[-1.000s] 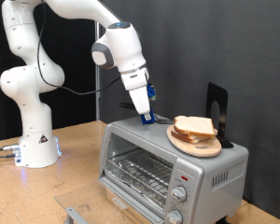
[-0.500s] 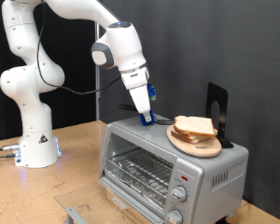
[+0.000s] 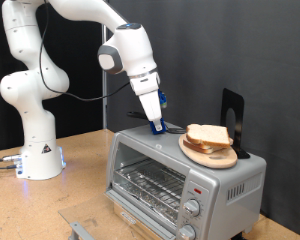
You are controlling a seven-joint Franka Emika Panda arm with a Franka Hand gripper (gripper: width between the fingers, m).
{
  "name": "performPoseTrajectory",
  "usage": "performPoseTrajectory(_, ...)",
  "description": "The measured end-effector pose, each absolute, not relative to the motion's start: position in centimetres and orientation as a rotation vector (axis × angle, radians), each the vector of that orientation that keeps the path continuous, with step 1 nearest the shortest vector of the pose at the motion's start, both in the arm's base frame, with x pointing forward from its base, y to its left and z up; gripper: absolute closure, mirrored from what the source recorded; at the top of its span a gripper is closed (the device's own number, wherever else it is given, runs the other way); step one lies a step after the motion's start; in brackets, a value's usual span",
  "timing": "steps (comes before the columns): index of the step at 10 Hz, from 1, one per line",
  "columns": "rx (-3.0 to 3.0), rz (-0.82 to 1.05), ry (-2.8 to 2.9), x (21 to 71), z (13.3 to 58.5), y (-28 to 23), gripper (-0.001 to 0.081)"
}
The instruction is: Make a piece of toast with the oven
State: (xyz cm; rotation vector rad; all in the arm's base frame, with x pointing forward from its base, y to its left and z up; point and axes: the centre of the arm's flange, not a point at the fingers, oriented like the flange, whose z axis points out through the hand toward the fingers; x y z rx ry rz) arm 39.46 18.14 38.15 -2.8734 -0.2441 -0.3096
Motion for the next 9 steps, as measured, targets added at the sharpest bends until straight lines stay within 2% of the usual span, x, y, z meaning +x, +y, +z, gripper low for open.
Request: performPoseTrajectory(9, -2.886, -0.325, -0.267, 39.32, 37.84, 18.03, 0.0)
